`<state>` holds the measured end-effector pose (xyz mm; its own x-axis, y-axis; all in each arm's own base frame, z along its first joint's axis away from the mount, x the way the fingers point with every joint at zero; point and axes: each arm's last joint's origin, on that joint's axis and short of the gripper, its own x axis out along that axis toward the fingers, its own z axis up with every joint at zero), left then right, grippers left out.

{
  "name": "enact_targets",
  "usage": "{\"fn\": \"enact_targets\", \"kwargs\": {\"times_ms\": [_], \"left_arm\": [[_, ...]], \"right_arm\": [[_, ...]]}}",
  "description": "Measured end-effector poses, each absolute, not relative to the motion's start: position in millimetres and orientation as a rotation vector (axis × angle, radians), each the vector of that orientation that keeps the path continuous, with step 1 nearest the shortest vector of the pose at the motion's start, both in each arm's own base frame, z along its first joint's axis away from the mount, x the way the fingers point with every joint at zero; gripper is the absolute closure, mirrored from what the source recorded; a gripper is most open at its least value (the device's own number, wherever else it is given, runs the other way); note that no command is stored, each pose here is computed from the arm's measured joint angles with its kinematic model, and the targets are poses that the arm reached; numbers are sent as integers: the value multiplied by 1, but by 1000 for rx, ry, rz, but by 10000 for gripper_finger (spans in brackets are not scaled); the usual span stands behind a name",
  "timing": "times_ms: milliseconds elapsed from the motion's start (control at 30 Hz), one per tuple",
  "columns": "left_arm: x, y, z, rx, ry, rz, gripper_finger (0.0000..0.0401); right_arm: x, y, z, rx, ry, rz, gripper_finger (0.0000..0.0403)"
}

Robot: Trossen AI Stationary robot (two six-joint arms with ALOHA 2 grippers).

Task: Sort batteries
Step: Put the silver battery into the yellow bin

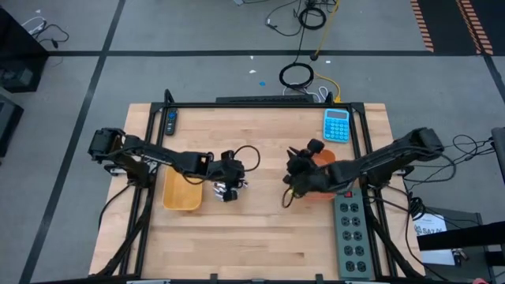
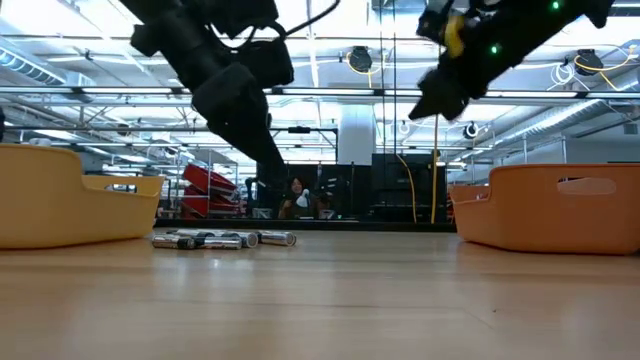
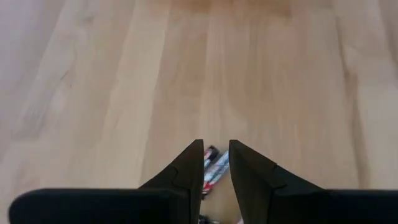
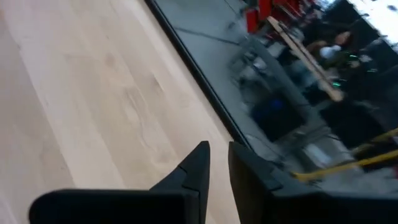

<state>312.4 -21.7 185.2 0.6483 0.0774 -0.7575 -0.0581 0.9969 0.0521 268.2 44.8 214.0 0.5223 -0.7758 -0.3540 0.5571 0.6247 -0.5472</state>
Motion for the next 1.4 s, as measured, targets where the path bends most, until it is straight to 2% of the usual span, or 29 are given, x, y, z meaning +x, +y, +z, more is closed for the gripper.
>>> {"fn": "enact_targets", "kwargs": {"times_ms": [167,400,500,600,933,1400], "left_arm": [[321,-22,189,114,871,15,306],[336,-24,177,177,917,-18,224],[338,-24,167,197,961,-28,210],[341,-24,165,209,981,-41,216],[337,-26,158,276,1066,-146,275],[344,-26,128,371,1129,-184,281]], "right_arm": [[261,26,238,-320,466,-675,350],[259,-3,248,-278,451,-664,334],[262,-3,247,-266,440,-638,329],[262,-3,246,-282,450,-636,324],[261,-5,246,-301,465,-640,323],[260,-11,244,-311,481,-653,323]]}}
